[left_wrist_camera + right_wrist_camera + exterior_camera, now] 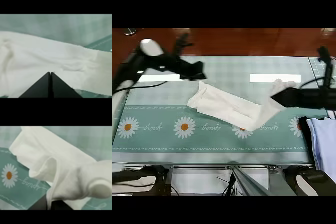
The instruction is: Fold the shirts.
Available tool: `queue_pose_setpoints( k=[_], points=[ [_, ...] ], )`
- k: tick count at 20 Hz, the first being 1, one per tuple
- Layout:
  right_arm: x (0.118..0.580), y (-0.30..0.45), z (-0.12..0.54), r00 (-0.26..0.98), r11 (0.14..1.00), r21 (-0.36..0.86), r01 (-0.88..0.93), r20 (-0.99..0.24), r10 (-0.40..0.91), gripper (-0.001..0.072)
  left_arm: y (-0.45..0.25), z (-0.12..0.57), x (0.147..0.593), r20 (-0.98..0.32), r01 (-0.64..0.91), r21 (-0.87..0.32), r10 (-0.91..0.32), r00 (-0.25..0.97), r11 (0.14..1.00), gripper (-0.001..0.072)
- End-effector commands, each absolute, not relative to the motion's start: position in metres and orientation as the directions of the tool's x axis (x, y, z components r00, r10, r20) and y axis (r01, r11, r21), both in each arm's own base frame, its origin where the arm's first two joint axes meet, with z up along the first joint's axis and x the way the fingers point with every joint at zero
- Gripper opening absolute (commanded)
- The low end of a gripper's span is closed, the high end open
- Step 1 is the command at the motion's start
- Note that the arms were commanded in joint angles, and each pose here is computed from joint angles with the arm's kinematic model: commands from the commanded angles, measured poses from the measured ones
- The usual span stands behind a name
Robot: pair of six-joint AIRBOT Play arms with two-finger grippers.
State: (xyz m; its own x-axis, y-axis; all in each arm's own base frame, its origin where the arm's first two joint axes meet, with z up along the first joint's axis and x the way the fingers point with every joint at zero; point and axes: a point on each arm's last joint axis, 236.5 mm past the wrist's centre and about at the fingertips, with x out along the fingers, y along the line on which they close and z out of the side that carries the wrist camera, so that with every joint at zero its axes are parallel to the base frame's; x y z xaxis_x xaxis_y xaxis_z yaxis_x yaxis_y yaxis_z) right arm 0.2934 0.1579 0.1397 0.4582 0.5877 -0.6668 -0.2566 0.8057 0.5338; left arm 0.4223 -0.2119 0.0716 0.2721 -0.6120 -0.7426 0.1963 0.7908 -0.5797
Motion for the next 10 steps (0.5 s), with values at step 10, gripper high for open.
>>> queue_pose_setpoints(
  k=[10],
  points=[
    [0.394,0.43,0.016,0.117,0.642,0.659,-0.393,-0.656,0.745,0.0028,-0.089,0.063,0.255,-0.64,-0.041,-0.566,-0.407,0.652,0.824,0.0027]
  ],
)
